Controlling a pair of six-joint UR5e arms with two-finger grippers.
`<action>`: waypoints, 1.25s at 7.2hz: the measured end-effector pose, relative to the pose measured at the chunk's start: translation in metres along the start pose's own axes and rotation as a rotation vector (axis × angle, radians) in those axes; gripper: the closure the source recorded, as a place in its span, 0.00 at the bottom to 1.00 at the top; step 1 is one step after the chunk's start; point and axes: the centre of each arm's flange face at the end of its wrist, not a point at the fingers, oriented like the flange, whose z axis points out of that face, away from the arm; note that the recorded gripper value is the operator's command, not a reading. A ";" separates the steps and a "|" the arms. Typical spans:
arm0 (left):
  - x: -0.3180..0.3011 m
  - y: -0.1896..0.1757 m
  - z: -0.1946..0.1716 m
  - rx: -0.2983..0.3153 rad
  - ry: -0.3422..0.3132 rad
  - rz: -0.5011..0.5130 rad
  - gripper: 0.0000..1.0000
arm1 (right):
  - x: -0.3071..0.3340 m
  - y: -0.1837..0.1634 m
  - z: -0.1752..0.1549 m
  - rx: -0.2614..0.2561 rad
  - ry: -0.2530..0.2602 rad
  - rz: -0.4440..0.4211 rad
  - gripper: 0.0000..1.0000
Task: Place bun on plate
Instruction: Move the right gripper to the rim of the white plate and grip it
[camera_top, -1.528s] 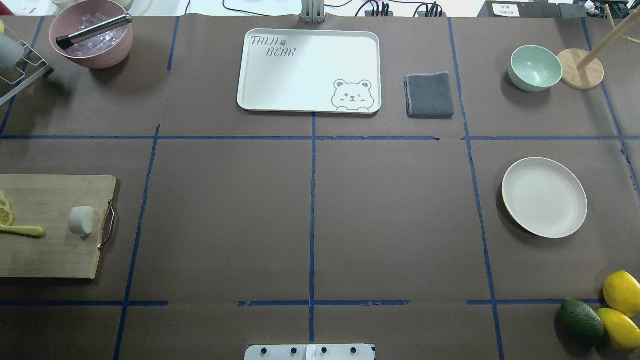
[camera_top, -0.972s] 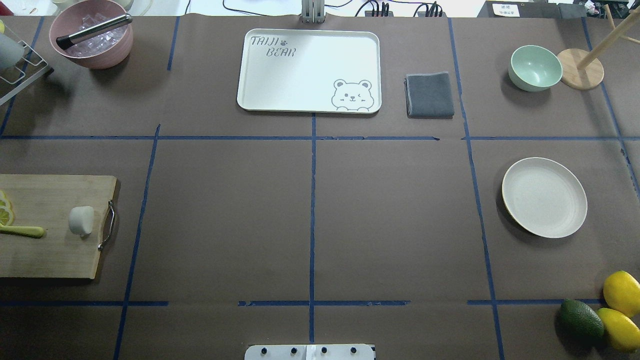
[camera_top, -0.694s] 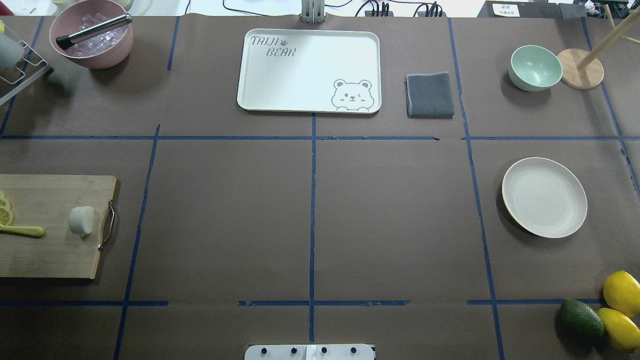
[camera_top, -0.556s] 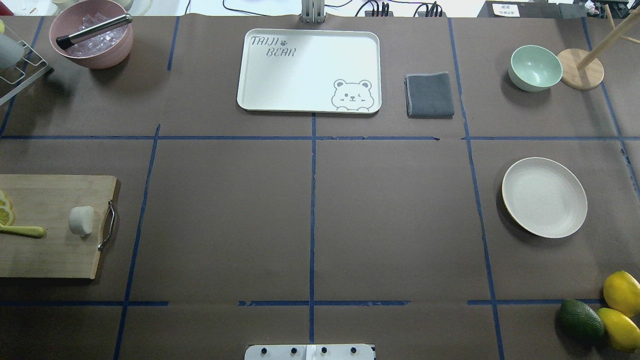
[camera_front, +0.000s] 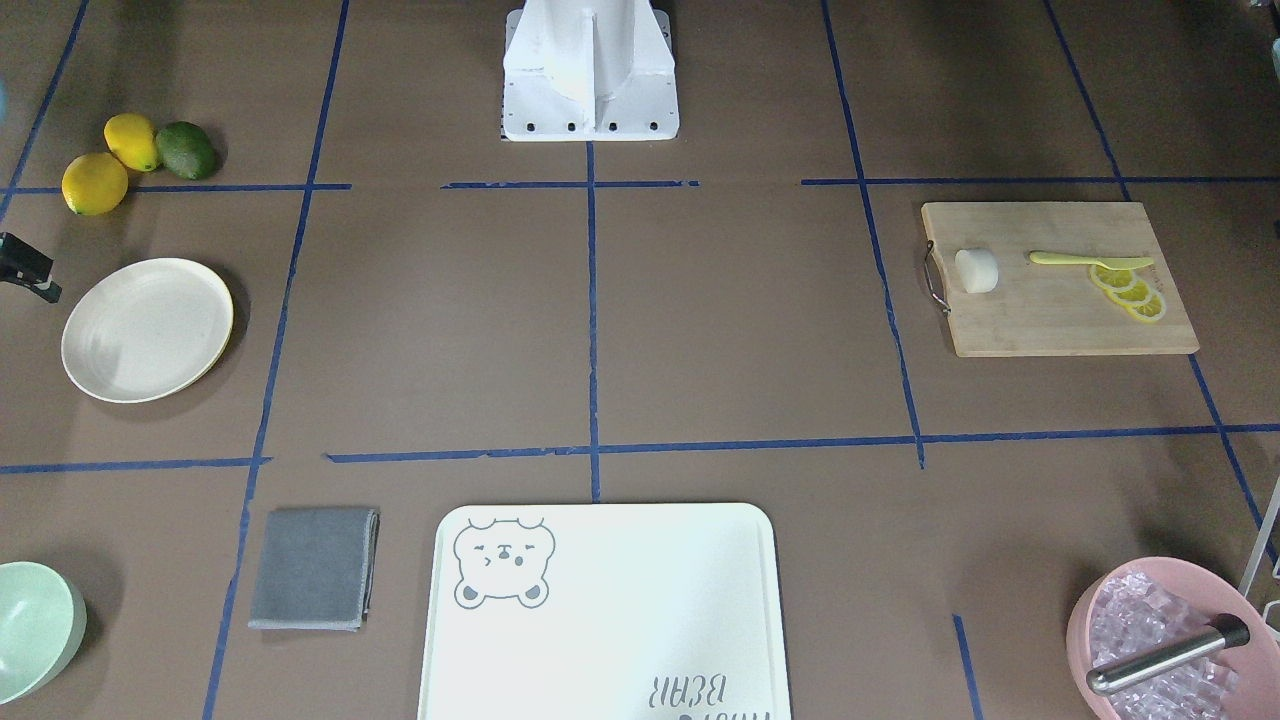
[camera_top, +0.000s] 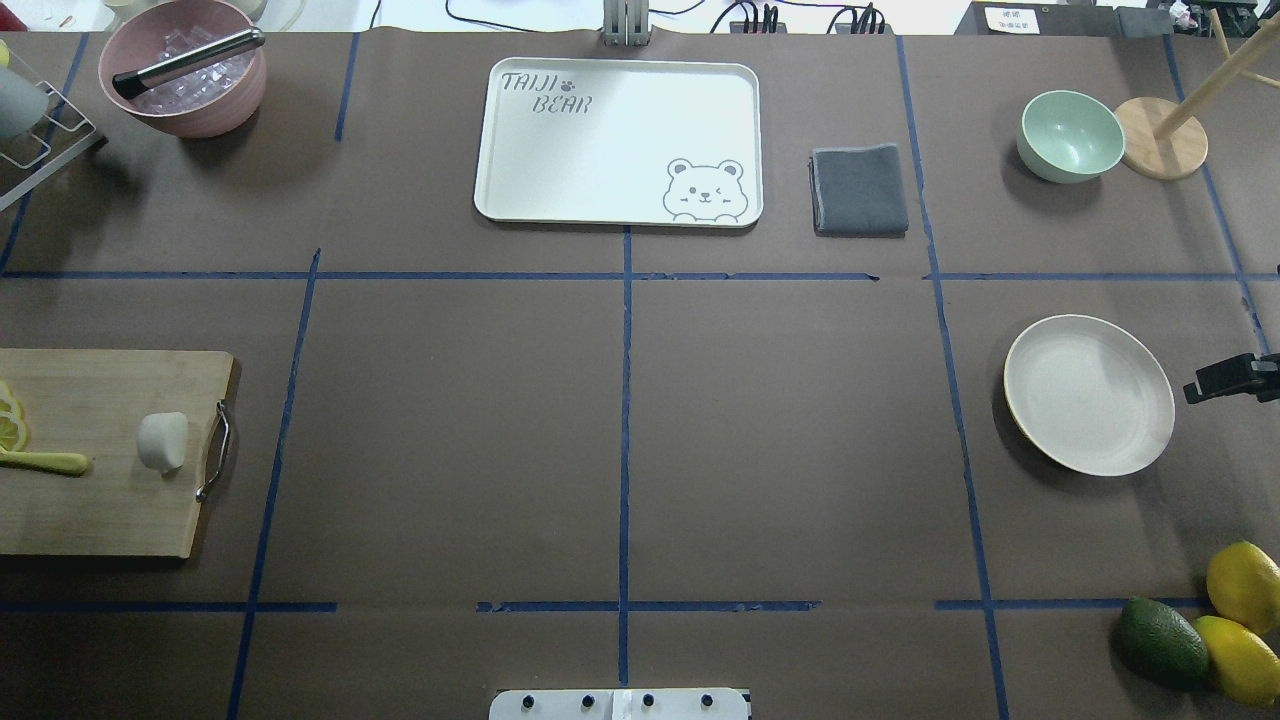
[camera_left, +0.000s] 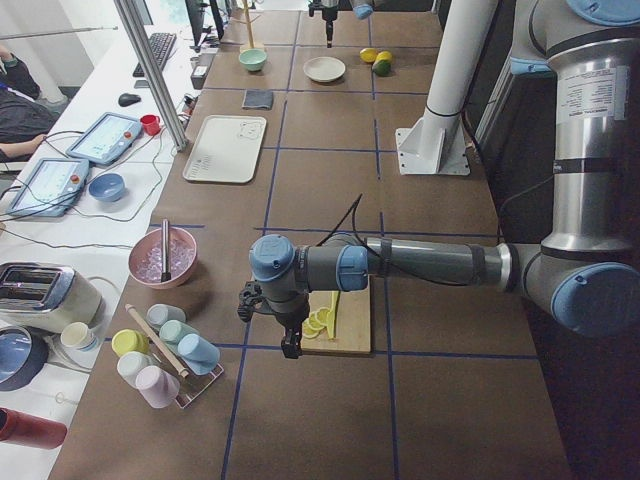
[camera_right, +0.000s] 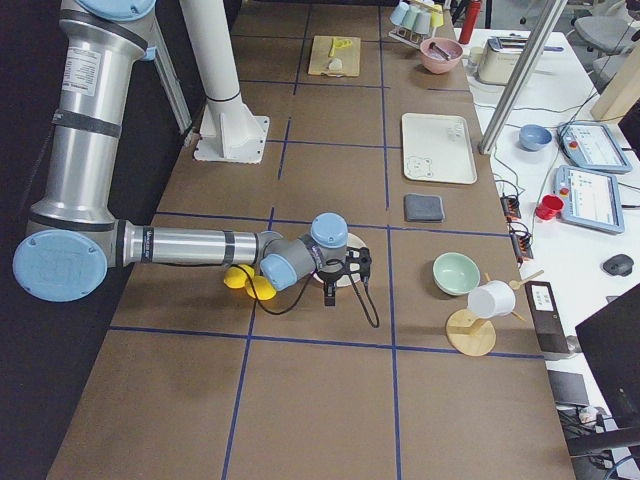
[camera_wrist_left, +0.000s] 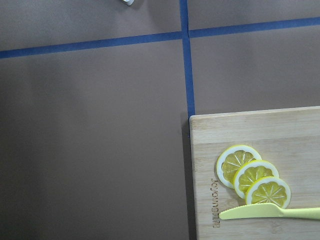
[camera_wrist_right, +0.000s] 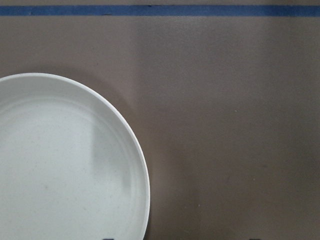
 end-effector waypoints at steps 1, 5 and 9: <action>-0.001 0.000 0.001 -0.002 0.000 -0.002 0.00 | -0.006 0.000 0.010 0.006 0.002 0.004 0.08; -0.003 0.001 0.003 -0.007 0.001 -0.007 0.00 | -0.019 -0.004 0.041 -0.013 0.029 -0.012 0.70; -0.003 0.001 0.003 -0.006 0.000 -0.005 0.00 | -0.028 -0.005 0.041 -0.001 0.004 -0.039 1.00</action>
